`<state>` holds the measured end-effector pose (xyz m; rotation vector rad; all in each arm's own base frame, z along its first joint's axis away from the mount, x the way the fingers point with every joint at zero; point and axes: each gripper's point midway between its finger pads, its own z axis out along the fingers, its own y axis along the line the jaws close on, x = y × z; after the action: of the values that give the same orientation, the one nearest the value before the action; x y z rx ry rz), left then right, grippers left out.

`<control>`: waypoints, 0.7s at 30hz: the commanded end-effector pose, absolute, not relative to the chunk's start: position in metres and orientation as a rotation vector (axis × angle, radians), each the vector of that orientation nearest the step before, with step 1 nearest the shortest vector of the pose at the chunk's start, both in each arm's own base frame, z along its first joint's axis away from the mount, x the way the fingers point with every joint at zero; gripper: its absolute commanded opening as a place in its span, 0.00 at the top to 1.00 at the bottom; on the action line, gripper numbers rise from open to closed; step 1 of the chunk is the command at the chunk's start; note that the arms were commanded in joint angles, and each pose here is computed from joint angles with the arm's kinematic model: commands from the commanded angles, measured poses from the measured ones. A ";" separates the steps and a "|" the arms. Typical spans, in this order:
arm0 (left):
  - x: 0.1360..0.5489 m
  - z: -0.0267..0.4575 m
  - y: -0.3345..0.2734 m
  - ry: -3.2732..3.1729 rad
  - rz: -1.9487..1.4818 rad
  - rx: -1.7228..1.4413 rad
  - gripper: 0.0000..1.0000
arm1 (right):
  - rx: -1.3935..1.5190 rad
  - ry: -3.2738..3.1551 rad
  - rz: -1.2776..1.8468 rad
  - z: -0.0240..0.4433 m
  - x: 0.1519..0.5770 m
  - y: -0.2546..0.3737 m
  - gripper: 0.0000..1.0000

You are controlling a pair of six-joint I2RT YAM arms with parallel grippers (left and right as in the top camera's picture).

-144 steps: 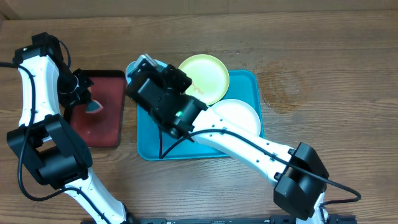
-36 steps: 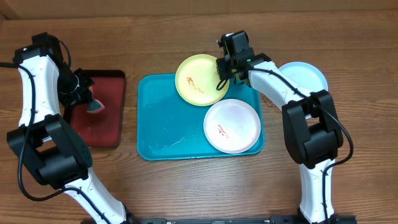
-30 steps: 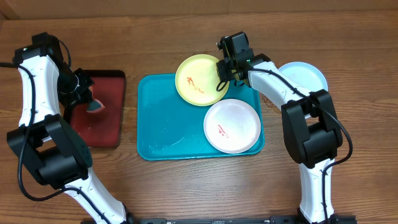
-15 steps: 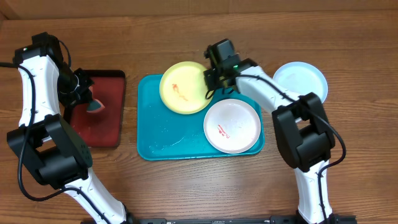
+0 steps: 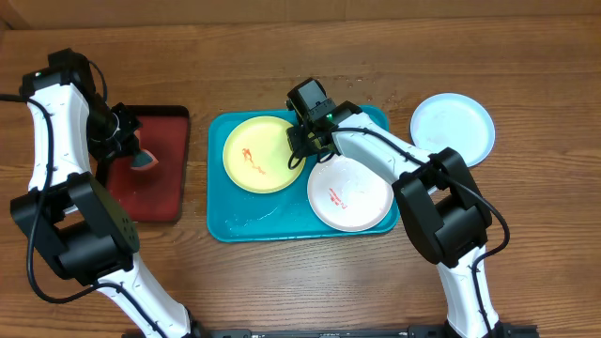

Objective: Clean dirty plates on tray and stack at the side
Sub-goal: 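Reach the right gripper to the yellow plate and grip its rim, then dip the sponge in the black tray's soapy water with the left gripper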

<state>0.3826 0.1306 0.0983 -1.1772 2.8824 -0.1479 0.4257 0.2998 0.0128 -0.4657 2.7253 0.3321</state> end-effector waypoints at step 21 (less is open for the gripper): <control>0.420 0.106 0.040 2.953 -0.367 -0.674 0.96 | -0.207 2.838 0.357 -0.005 0.414 0.296 0.96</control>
<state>0.4121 0.0668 0.1020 -0.7941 2.9475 -0.3258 0.4249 0.3007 0.0103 -0.3001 2.7665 0.3717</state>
